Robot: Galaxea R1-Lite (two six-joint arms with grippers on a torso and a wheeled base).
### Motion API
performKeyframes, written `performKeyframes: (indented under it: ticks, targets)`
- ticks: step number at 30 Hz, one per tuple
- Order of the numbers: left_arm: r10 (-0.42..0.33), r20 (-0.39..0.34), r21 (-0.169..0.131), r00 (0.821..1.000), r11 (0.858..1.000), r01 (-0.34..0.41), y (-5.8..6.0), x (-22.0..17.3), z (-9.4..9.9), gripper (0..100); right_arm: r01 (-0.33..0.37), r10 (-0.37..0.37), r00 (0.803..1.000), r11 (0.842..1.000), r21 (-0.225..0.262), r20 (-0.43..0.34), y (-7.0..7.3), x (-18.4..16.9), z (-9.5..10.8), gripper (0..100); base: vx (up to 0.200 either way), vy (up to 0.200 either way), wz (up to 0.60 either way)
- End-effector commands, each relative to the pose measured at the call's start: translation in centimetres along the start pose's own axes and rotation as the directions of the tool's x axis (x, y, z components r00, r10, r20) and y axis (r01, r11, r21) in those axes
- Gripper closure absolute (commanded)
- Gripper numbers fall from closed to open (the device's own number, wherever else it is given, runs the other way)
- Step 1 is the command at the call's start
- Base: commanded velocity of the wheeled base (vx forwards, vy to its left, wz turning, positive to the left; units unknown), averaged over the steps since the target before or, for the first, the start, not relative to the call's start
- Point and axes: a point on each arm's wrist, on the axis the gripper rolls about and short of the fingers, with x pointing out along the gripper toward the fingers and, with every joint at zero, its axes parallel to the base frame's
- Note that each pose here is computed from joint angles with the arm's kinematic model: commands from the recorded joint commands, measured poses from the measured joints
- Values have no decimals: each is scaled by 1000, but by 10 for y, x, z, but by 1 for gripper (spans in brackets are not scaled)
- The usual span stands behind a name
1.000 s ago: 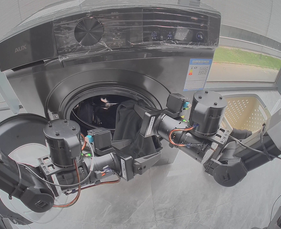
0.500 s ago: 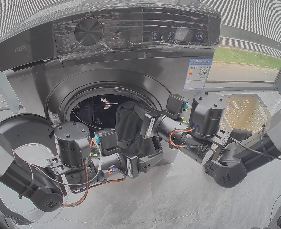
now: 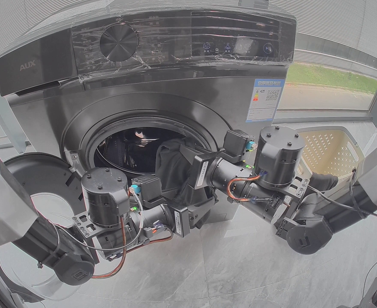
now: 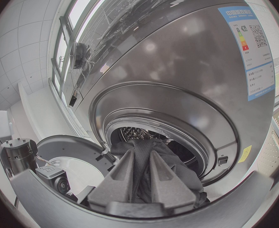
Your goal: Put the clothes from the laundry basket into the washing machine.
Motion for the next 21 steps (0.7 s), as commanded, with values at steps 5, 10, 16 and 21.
performKeyframes:
  ticks: [5,10,16,21]
  targets:
    - [-12,32,4,999,1000,12,-4,-5,5,100,1,-1,1000,1000,0,-5,0,-1,-1,100,0,0,0]
    - [-39,44,9,998,999,38,-13,-20,9,100,0,0,1000,1000,0,-2,-1,-2,-2,100,0,0,0]
    - [-67,13,16,998,998,67,-22,-41,1,100,0,0,1000,1000,1,-7,-1,-3,-4,0,0,0,0]
    - [-89,41,20,995,996,89,-27,-49,2,100,-8,8,1000,1000,1,-1,-1,-6,-8,0,0,0,0]
